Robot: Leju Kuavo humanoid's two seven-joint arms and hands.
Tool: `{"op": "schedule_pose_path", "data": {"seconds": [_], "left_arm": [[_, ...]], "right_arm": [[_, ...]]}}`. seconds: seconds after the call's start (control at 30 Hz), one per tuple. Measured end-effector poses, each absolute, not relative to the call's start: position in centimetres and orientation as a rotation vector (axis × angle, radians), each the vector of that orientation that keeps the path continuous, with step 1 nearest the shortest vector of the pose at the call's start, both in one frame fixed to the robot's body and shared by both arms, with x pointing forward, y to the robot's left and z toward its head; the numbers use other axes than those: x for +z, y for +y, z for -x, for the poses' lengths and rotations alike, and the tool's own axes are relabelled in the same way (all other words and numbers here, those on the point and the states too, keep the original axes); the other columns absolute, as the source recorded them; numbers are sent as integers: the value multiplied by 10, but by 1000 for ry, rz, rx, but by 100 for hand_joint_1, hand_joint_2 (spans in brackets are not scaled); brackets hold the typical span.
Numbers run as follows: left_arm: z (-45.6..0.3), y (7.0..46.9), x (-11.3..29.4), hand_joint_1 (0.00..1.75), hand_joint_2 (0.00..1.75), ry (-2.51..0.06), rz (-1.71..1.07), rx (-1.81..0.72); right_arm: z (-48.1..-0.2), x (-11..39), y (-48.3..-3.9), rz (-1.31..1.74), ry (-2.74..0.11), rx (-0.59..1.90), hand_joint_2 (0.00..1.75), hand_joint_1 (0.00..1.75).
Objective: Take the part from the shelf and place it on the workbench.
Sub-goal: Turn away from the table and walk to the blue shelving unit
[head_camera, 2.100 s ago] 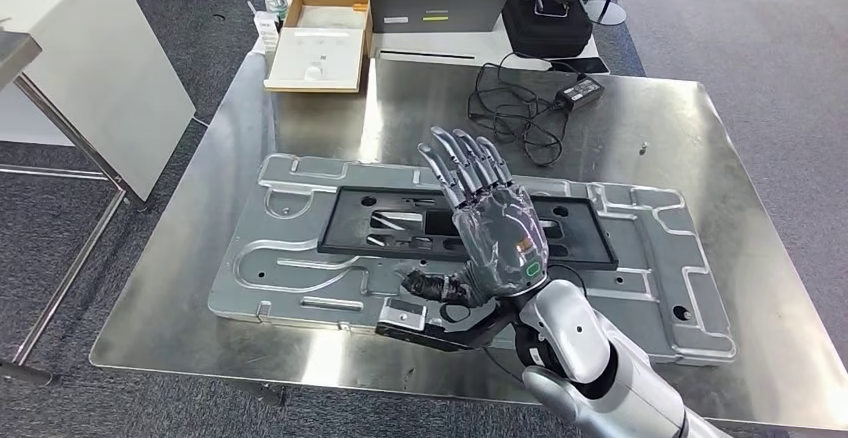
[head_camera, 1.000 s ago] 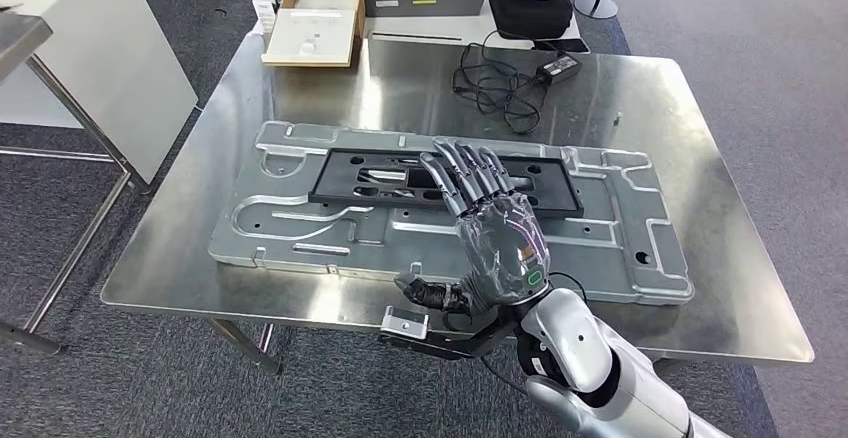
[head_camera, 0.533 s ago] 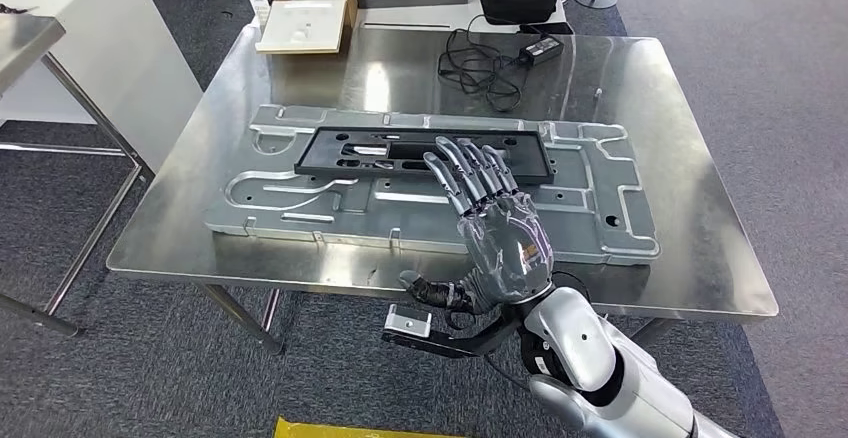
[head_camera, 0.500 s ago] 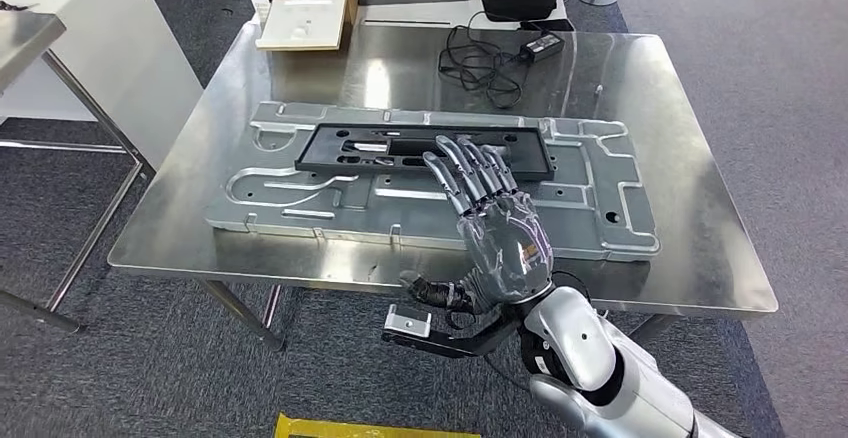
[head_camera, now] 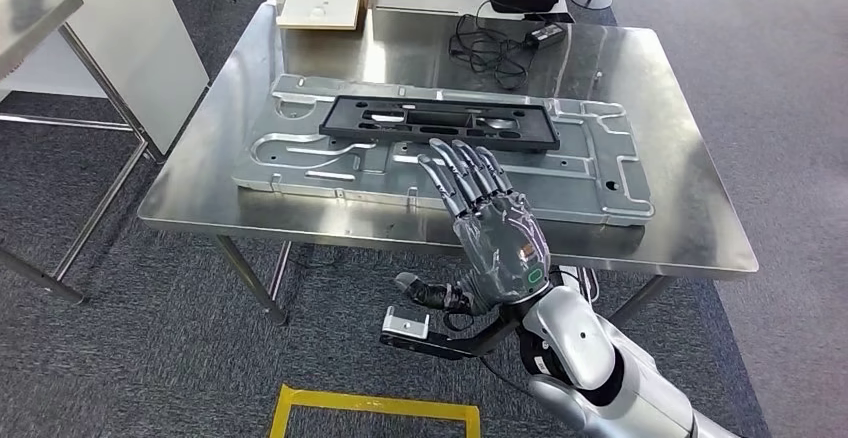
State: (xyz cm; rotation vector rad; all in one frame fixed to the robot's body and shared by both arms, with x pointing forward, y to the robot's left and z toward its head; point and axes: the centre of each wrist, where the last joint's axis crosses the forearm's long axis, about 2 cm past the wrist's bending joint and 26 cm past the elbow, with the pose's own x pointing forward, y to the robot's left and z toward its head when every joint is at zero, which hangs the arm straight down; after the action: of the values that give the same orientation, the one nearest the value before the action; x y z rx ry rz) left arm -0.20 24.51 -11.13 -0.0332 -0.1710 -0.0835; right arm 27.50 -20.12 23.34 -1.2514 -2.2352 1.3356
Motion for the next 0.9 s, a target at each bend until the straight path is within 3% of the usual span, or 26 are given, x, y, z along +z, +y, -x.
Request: {"op": "schedule_pose_path", "data": {"seconds": [0.33,0.47,0.87,0.9], "left_arm": [[-3,244,-111,0,0,-181,34,-81],[-3,246,-111,0,0,-180,30,-79],[6,248,-112,0,0,-159,28,-70],[7,247,-112,0,44,-163,29,-68]], "right_arm": [[-276,236,-202,1252,-2237,1338,0,0],[-276,236,-203,1246,-2222,1356,175,0],[-276,235,-205,1233,-2200,1376,175,0],[-276,234,-206,1227,-2192,1377,175,0]]}}
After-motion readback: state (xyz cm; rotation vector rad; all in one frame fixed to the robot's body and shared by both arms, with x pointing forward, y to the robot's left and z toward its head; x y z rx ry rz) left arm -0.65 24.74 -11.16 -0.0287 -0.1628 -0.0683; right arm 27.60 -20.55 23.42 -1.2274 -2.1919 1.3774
